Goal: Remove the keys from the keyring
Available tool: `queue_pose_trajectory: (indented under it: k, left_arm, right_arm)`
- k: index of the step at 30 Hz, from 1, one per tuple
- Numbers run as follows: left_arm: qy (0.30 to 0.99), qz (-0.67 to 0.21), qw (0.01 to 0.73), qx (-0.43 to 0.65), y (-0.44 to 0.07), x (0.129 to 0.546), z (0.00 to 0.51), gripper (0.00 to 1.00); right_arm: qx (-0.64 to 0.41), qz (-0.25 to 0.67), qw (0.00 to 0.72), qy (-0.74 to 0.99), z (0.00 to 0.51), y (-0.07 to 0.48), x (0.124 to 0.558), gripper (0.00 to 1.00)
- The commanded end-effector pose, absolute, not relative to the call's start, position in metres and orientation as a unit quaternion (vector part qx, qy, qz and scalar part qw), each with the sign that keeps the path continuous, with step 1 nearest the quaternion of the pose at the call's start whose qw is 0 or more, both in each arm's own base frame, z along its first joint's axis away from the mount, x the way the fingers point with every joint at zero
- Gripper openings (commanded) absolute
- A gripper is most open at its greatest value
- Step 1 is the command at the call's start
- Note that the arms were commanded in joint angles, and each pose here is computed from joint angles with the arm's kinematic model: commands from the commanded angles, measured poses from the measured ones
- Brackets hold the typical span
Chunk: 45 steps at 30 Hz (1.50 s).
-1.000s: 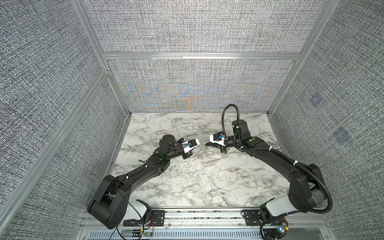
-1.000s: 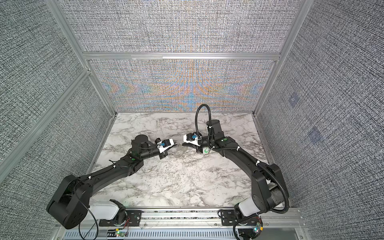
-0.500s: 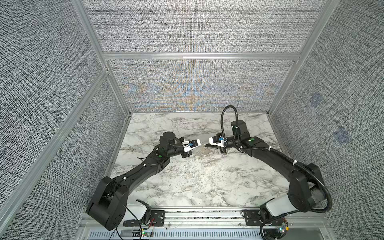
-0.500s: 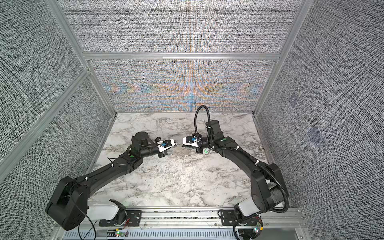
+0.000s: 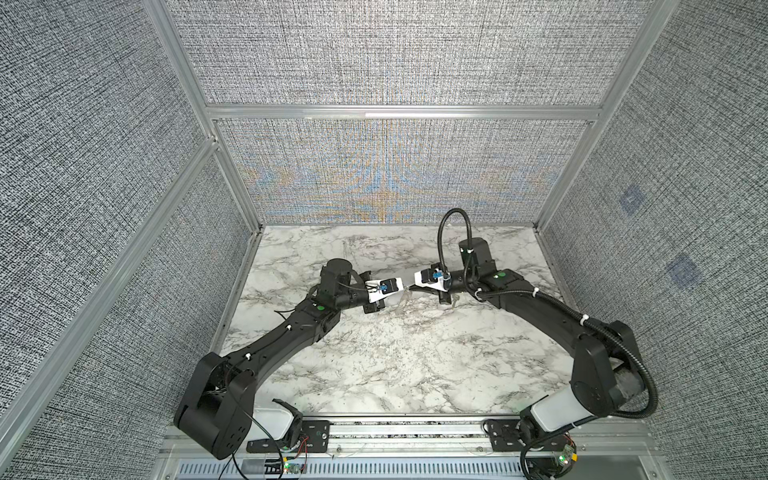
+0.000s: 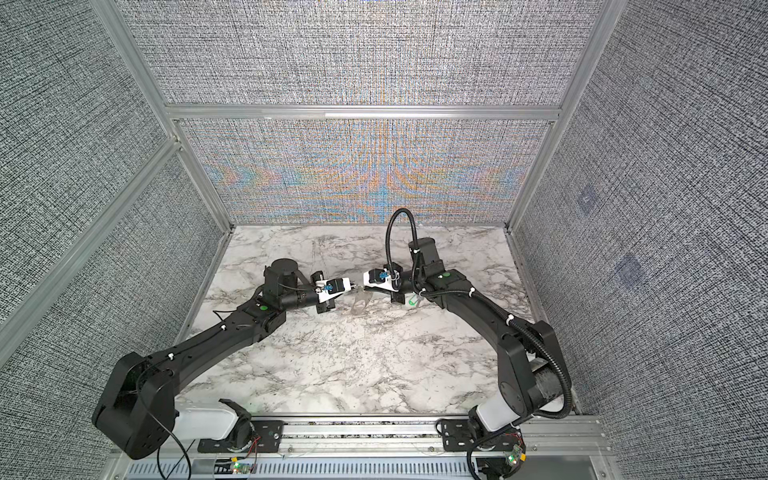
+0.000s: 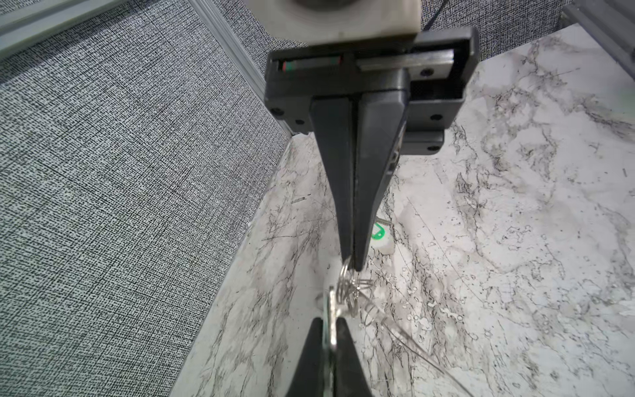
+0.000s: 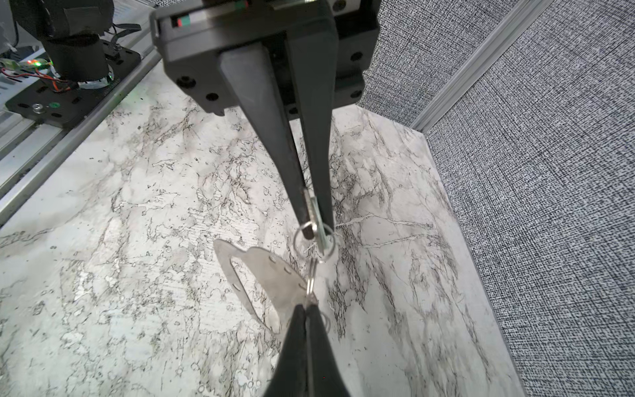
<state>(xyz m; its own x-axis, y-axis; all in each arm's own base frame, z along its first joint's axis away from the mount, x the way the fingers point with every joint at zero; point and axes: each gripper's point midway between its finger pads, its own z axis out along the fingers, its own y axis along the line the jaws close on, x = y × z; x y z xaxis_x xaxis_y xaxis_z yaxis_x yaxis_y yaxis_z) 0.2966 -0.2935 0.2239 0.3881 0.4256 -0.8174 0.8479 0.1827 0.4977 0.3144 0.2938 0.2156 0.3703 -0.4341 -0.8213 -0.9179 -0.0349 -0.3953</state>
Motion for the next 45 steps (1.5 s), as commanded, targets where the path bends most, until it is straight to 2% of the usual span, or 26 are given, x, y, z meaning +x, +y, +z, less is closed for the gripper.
queue_pose_trajectory:
  k: [1,16,29,34,38,45]
  left_arm:
    - [0.507,-0.193,0.575,0.613,-0.297,0.296,0.233,0.00]
    - [0.515,-0.187,0.572,0.611,-0.295,0.298,0.229,0.00]
    - [0.507,-0.210,0.592,0.591,-0.299,0.296,0.249,0.00]
    - [0.509,-0.215,0.595,0.584,-0.299,0.296,0.255,0.00]
    - [0.510,-0.211,0.599,0.580,-0.298,0.297,0.259,0.00]
    - [0.515,-0.205,0.599,0.578,-0.296,0.299,0.259,0.00]
  right_arm:
    - [-0.679,0.239,0.480,0.502,0.213,0.293,0.317,0.00]
    - [-0.675,0.212,0.503,0.496,0.217,0.290,0.323,0.00]
    - [-0.647,0.253,0.505,0.512,0.219,0.295,0.322,0.00]
    - [-0.635,0.258,0.515,0.514,0.227,0.295,0.321,0.24]
    - [-0.622,0.260,0.529,0.515,0.235,0.294,0.321,0.29]
    - [-0.595,0.289,0.549,0.511,0.255,0.295,0.314,0.29]
